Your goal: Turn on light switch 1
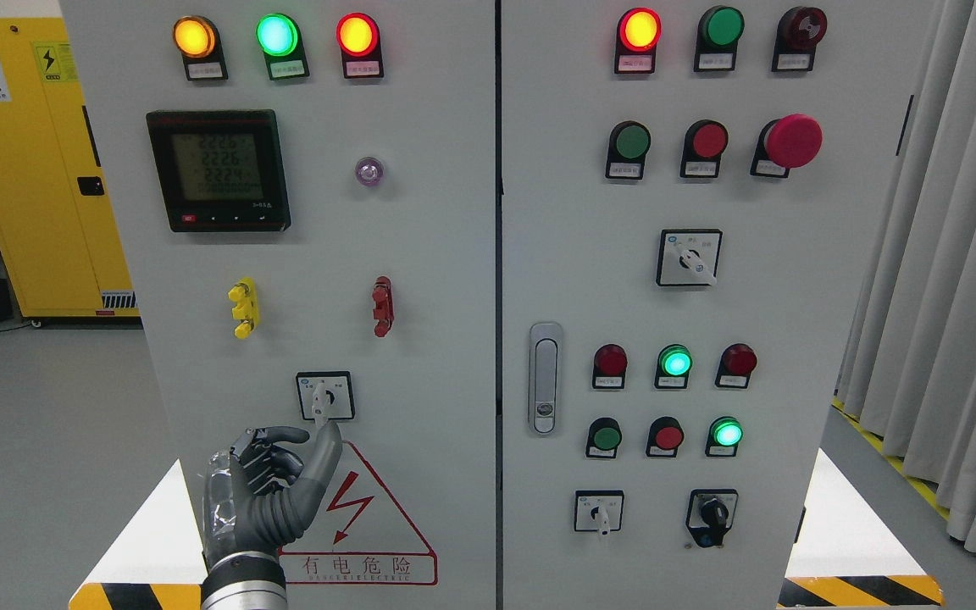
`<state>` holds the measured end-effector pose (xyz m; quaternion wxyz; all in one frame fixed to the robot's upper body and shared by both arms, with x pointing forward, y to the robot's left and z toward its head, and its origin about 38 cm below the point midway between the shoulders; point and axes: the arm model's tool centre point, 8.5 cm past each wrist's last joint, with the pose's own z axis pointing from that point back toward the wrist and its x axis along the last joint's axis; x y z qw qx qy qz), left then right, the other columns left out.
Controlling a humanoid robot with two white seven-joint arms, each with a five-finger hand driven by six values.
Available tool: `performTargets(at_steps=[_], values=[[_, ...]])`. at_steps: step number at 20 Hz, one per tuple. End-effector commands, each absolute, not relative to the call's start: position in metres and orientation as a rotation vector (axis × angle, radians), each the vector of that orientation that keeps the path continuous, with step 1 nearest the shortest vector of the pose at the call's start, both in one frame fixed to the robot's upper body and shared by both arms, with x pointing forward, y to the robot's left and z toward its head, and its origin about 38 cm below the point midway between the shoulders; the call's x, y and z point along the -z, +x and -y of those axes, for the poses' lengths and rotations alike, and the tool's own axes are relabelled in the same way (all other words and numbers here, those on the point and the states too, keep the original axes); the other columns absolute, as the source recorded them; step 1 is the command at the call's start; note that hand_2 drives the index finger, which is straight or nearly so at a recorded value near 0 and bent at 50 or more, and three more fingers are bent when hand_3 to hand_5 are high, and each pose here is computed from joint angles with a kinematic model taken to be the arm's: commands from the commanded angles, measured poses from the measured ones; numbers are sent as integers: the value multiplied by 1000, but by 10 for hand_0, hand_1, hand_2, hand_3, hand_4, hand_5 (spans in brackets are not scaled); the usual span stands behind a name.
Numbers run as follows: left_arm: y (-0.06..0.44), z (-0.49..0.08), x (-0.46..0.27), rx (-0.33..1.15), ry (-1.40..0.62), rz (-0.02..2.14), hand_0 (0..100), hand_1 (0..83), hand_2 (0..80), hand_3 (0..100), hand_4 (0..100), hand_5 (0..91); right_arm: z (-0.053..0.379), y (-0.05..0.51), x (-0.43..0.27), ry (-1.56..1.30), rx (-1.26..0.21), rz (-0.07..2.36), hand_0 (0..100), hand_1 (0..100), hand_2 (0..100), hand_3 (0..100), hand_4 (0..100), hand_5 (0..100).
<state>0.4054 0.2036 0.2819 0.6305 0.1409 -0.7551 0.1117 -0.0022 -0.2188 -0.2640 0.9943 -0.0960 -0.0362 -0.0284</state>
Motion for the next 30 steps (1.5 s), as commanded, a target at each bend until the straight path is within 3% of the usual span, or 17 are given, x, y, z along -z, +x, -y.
performTargets(at_steps=[1,30], values=[[410,-205,-283,-266,328,1722,166,738,567,890,883,855,219,-2,264,-192,57,72,0,500,40,0,0,0],[415,-204,-284,-255,347,1701,172,725,579,897,888,861,219,-2,264,-192,57,72,0,500,40,0,0,0]])
